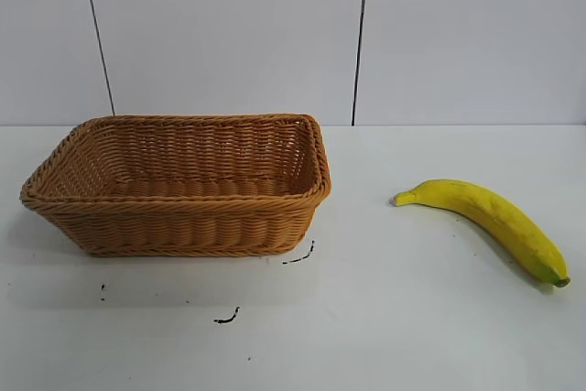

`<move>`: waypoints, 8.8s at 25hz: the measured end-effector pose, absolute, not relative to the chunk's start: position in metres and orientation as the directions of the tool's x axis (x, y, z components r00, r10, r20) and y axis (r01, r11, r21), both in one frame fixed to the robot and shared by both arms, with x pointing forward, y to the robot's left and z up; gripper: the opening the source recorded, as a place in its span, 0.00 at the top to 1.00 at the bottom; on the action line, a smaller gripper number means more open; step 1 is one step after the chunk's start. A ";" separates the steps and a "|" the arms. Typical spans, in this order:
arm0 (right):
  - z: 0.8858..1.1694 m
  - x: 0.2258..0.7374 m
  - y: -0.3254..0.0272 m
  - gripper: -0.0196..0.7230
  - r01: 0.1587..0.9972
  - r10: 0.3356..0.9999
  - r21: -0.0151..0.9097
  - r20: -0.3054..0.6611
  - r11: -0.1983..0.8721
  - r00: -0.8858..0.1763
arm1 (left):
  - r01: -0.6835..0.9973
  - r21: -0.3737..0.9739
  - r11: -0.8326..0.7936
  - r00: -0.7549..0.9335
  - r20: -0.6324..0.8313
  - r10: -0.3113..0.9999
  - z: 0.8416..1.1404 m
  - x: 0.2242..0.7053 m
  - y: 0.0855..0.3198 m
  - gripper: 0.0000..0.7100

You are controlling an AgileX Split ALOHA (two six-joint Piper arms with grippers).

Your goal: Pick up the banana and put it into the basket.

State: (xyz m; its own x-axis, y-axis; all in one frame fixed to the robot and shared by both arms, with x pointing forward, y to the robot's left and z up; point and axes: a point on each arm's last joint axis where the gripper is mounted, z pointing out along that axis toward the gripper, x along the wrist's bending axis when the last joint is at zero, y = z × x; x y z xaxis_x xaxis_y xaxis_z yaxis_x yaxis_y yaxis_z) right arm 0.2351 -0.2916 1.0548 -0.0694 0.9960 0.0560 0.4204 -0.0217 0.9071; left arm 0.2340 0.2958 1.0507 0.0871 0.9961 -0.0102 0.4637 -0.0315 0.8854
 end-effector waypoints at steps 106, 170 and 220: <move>1.031 0.637 -0.262 0.57 0.917 0.965 0.300 -0.054 0.261 -0.257 | 0.464 0.885 -0.031 0.087 -0.010 0.996 1.051 0.234 0.296 0.03; 0.994 0.672 0.029 0.09 0.328 0.565 0.588 -0.277 0.739 -0.777 | 0.463 0.886 -0.031 0.088 -0.011 0.996 1.051 0.234 0.296 0.03; 1.069 0.474 -0.282 0.09 0.983 0.998 0.174 0.011 0.052 -0.054 | 0.464 0.886 -0.031 0.087 -0.010 0.996 1.051 0.234 0.296 0.03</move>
State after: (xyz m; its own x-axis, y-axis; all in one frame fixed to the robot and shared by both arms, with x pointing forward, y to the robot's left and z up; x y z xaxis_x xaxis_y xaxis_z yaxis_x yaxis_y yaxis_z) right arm 0.4742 -0.2825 1.0685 -0.0545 0.9985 0.0112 0.9835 0.0517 0.1735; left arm 0.2340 0.2958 1.0507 0.0870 0.9962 -0.0101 0.4635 -0.0315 0.8855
